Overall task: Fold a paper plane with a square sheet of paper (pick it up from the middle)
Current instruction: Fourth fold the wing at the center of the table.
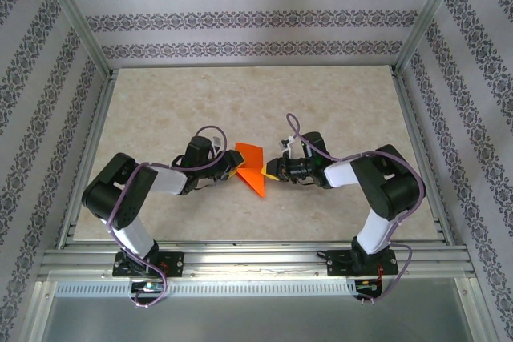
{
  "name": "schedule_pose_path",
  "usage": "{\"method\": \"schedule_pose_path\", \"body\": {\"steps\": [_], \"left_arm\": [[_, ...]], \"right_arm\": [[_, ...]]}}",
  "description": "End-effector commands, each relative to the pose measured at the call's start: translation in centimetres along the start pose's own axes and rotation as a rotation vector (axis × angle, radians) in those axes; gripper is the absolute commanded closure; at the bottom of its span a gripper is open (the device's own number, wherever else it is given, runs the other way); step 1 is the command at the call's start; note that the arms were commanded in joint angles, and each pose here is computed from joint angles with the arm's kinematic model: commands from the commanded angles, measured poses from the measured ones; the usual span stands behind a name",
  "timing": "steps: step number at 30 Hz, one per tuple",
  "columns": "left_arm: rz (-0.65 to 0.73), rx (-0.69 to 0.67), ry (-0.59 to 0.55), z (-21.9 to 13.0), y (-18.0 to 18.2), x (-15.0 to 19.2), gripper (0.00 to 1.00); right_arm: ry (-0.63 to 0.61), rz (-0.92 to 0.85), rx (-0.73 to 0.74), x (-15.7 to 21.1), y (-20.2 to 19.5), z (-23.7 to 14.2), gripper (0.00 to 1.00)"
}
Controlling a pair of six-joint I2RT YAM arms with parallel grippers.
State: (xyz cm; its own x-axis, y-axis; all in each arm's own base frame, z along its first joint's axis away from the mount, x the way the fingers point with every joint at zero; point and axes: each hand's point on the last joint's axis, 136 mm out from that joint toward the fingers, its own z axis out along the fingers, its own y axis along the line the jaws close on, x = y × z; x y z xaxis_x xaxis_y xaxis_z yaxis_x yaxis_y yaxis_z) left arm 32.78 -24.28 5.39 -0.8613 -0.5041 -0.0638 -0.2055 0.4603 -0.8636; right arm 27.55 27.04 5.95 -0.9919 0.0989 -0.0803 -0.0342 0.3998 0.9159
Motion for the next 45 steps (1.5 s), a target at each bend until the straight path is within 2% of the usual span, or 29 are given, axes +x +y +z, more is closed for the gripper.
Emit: {"method": "schedule_pose_path", "body": {"steps": [1, 6, 9, 15, 20, 25, 28, 29, 32, 34, 37, 40, 45], "left_arm": [[0.008, 0.055, -0.014, 0.0, -0.9, -0.8, 0.57], [0.007, 0.066, -0.01, 0.1, -1.0, -1.1, 0.59], [0.006, 0.066, -0.002, 0.3, -0.9, -1.2, 0.6], [0.008, 0.054, -0.004, 0.2, -0.7, -1.4, 0.69], [0.032, 0.056, -0.004, 0.1, -1.0, -1.4, 0.81], [0.036, 0.064, 0.0, 0.2, -1.4, -1.5, 0.86], [0.032, 0.067, -0.006, 0.1, -1.4, -1.5, 0.93], [0.035, 0.073, -0.012, 0.1, -1.5, -1.6, 0.99], [0.038, 0.075, -0.035, -0.4, -1.7, -1.8, 1.0], [0.042, 0.067, -0.06, -0.8, -1.9, -1.9, 1.0], [0.056, 0.024, -0.116, -1.7, -1.8, -2.1, 1.0], [0.062, -0.02, -0.187, -2.6, -1.6, -2.4, 1.0], [0.062, -0.052, -0.259, -3.3, -1.6, -2.0, 1.0]], "right_arm": [[-0.015, 0.01, 0.03, 0.0, -1.4, -0.1, 0.9], [-0.021, 0.014, 0.052, 0.1, -1.7, -0.3, 0.9], [-0.019, 0.014, 0.054, 0.1, -1.8, -0.3, 0.94], [-0.023, 0.017, 0.06, 0.2, -1.9, -0.3, 0.93], [-0.023, 0.013, 0.062, 0.3, -1.7, -0.5, 0.93], [-0.022, 0.017, 0.069, 0.3, -1.9, -0.5, 0.92], [-0.024, 0.016, 0.069, 0.4, -1.8, -0.5, 0.91], [-0.029, 0.013, 0.069, 0.4, -1.6, -0.6, 0.9], [-0.061, -0.01, 0.087, 0.2, -1.2, -1.3, 0.8], [-0.097, -0.044, 0.13, 0.0, -1.0, -2.0, 0.78], [-0.169, -0.146, 0.303, -0.1, -1.6, -3.9, 0.68], [-0.235, -0.393, 0.493, 0.2, -1.1, -5.2, 0.58], [-0.332, -0.847, 0.6, 1.9, 1.5, -4.9, 0.55]]}}
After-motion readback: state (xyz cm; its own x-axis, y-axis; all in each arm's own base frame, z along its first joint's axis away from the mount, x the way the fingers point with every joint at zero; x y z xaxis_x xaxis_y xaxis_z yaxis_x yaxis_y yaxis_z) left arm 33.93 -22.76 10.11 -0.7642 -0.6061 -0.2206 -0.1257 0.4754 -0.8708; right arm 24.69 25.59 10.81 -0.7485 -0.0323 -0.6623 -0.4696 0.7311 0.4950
